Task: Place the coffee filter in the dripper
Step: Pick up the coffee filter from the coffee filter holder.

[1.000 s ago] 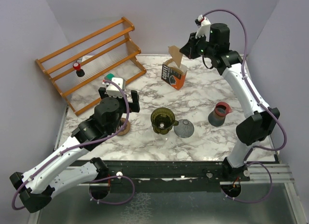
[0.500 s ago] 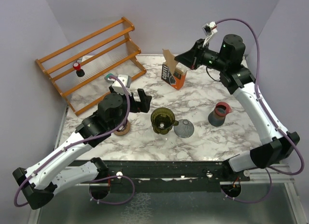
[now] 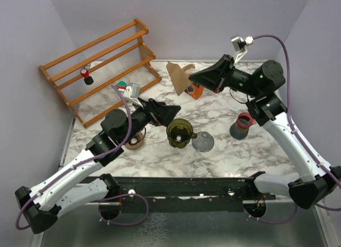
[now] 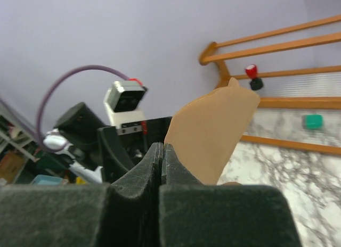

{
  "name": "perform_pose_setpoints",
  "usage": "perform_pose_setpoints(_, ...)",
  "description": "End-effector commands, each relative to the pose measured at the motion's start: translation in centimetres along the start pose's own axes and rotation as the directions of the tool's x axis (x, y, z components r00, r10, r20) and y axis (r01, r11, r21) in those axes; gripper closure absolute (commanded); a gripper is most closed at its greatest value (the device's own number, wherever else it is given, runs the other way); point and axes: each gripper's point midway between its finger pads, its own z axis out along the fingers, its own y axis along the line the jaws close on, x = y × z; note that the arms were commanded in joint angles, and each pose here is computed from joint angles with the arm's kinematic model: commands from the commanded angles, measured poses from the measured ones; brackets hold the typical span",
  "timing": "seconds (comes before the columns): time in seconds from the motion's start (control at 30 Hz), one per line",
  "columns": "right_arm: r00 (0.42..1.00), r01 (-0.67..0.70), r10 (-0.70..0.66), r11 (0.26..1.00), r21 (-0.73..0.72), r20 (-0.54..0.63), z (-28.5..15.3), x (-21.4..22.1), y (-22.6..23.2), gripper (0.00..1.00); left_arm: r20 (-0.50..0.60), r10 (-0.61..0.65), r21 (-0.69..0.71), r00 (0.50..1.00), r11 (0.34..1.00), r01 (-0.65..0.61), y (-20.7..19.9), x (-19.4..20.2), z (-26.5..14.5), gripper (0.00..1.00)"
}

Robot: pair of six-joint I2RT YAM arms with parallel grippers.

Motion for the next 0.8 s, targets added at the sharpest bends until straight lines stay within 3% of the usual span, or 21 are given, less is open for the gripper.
perform_pose_setpoints(0.0, 0.999, -0.015, 0.023, 0.984, -0.177, 0.042, -0.7, -1.0, 5.3, 0.99, 0.031, -0.107, 0.235, 0.994, 0.967, 0.097, -4.6, -1.2, -0.7, 0.01)
perform_pose_setpoints(0.3, 0.996, -0.062, 0.08, 0.94, -0.336, 0.039, -0.7, -1.0, 10.0, 0.99, 0.047, -0.146, 0.412, 0.988, 0.904, 0.114, -8.0, -2.5, -2.0, 0.03)
perform_pose_setpoints(0.77, 0.992, -0.086, 0.114, 0.919, -0.385, 0.049, -0.8, -0.1, 11.7, 0.99, 0.126, -0.13, 0.586, 0.984, 0.809, 0.032, -12.0, -5.6, -5.8, 0.22)
